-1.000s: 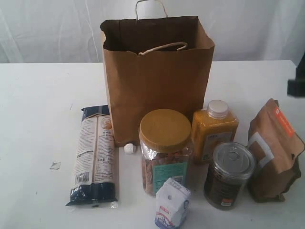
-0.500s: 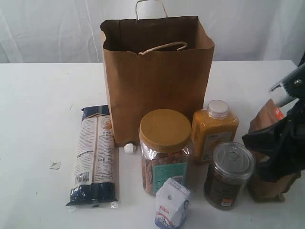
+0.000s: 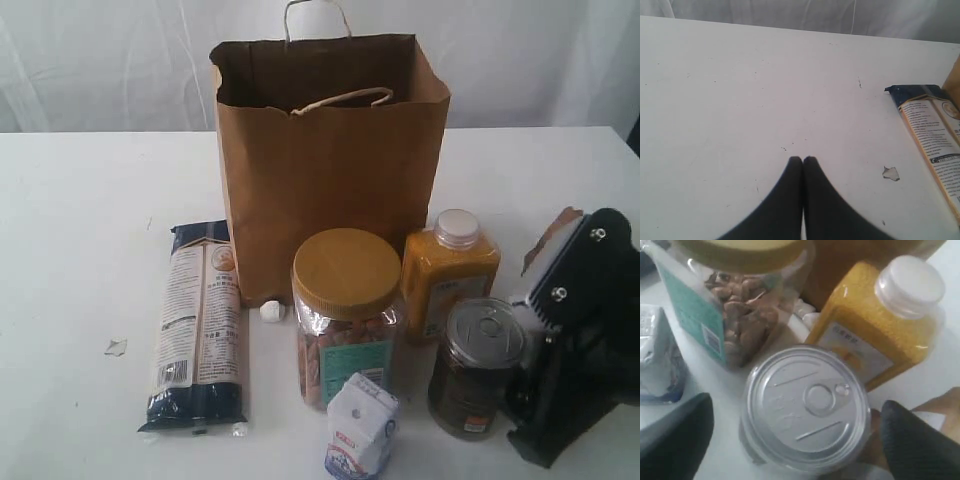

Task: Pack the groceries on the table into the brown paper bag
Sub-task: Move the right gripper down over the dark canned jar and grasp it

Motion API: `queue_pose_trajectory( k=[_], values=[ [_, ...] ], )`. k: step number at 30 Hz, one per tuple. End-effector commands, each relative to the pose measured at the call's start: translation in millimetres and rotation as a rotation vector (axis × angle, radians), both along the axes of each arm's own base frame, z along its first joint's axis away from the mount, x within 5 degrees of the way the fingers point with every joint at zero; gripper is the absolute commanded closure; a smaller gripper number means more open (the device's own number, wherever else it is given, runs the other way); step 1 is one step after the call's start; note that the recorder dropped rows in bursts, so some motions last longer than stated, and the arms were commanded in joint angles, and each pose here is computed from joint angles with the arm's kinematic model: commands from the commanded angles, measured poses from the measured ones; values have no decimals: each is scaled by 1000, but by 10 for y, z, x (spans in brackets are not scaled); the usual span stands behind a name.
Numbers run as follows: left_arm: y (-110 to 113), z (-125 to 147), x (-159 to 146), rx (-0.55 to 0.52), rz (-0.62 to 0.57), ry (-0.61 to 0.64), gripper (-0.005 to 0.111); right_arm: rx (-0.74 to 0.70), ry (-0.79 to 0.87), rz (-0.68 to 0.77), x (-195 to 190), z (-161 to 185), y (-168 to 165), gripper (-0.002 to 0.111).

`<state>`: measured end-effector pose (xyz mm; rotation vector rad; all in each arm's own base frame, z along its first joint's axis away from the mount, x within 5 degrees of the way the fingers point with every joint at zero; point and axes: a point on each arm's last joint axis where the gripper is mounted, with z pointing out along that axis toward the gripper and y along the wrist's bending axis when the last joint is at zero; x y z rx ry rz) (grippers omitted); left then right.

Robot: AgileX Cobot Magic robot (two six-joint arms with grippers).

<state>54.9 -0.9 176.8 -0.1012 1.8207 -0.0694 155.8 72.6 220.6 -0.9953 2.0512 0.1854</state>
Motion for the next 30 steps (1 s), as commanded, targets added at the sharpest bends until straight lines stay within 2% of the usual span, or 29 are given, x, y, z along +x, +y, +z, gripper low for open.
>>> queue_pose_trajectory(
  k=[1, 4, 6, 12, 18, 22, 30],
  values=[
    [-5, -9, -2, 2, -9, 0, 107, -42, -38, 74, -55, -39, 62, 25],
    [-5, -9, -2, 2, -9, 0, 107, -34, -91, -17, -1, -35, 19, 25],
    [-5, -9, -2, 2, -9, 0, 107, 10, -69, -98, 36, -55, 3, 25],
    [-5, -9, -2, 2, -9, 0, 107, 66, 15, -214, 141, -178, 9, 25],
    [-5, -9, -2, 2, -9, 0, 107, 36, 95, -206, 178, -321, 38, 25],
    [-5, -9, -2, 2, -9, 0, 107, 13, 80, -240, 237, -360, 19, 25],
    [-5, -9, -2, 2, -9, 0, 107, -12, 105, -210, 243, -436, 95, 32]
  ],
)
